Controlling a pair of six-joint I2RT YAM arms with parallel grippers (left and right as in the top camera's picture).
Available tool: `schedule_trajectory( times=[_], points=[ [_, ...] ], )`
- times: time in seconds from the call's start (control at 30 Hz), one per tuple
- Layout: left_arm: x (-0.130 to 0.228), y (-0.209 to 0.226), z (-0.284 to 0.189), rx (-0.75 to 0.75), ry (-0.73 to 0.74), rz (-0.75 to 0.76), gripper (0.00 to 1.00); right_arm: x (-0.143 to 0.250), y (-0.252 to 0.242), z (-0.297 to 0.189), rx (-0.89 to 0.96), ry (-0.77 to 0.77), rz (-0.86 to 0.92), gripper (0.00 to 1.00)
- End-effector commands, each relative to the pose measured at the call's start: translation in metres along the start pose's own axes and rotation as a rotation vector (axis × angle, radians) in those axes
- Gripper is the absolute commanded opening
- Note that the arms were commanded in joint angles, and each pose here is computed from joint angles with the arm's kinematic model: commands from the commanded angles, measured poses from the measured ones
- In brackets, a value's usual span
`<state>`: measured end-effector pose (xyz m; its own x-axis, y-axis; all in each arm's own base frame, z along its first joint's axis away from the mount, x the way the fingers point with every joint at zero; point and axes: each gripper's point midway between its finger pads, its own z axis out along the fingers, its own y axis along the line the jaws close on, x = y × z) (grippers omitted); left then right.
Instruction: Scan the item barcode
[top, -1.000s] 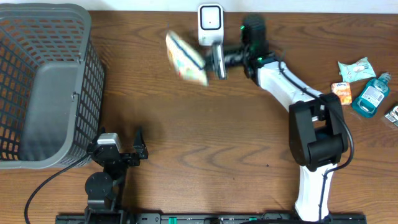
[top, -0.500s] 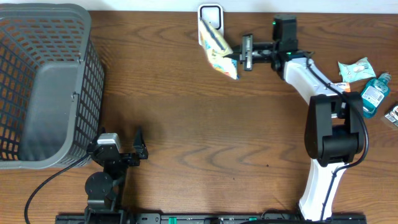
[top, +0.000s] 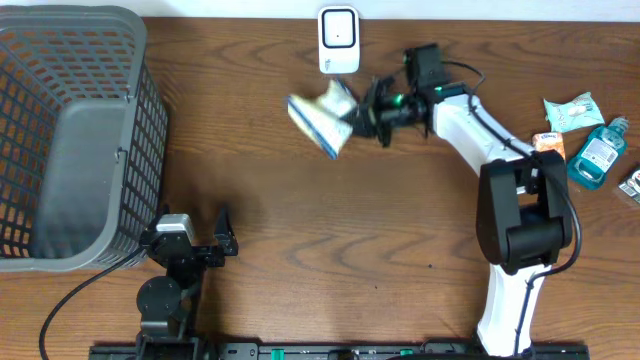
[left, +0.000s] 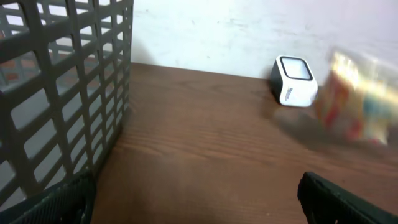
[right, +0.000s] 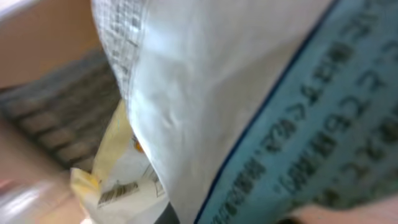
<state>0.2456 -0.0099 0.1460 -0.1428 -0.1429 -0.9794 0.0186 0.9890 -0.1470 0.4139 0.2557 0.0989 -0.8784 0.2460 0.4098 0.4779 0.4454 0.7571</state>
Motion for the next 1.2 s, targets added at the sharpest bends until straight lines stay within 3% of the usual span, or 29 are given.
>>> schedule_trajectory(
  times=[0.0, 0.03, 0.2, 0.23, 0.37, 0.43, 0.5, 0.67, 0.9, 1.07, 1.17],
  points=[
    [0.016, 0.002, 0.001, -0.006, 0.044, -0.004, 0.98, -0.031, -0.036, -0.04, 0.408, -0.315, -0.399, 0.01],
    [0.016, 0.002, 0.001, -0.006, 0.044, -0.004, 0.98, -0.03, -0.04, -0.047, 0.448, -0.331, -0.411, 0.02],
    [0.016, 0.002, 0.001, -0.006, 0.044, -0.004, 0.98, -0.01, -0.007, -0.081, 0.416, -0.4, -0.49, 0.51],
    [0.016, 0.002, 0.001, -0.006, 0.044, -0.004, 0.98, -0.003, -0.004, -0.103, 0.458, -0.482, -0.435, 0.61],
    [0.016, 0.002, 0.001, -0.006, 0.044, -0.004, 0.98, 0.008, -0.016, -0.15, 0.614, -0.681, -0.298, 0.86],
    [0.016, 0.002, 0.001, -0.006, 0.044, -0.004, 0.98, 0.011, -0.02, -0.146, 0.637, -0.665, -0.304, 0.99],
    [0.016, 0.002, 0.001, -0.006, 0.044, -0.004, 0.98, 0.013, -0.028, -0.133, 0.652, -0.602, -0.334, 0.99],
    [0.016, 0.002, 0.001, -0.006, 0.044, -0.004, 0.98, -0.006, -0.034, -0.066, 0.461, -0.326, -0.61, 0.99],
    [0.016, 0.002, 0.001, -0.006, 0.044, -0.004, 0.98, -0.041, -0.072, -0.042, 0.459, -0.267, -0.544, 0.99],
    [0.016, 0.002, 0.001, -0.006, 0.044, -0.004, 0.98, -0.053, -0.077, 0.001, 0.284, -0.158, -0.583, 0.99],
    [0.016, 0.002, 0.001, -0.006, 0.044, -0.004, 0.98, -0.063, -0.098, 0.012, 0.313, -0.144, -0.554, 0.84]
  ],
)
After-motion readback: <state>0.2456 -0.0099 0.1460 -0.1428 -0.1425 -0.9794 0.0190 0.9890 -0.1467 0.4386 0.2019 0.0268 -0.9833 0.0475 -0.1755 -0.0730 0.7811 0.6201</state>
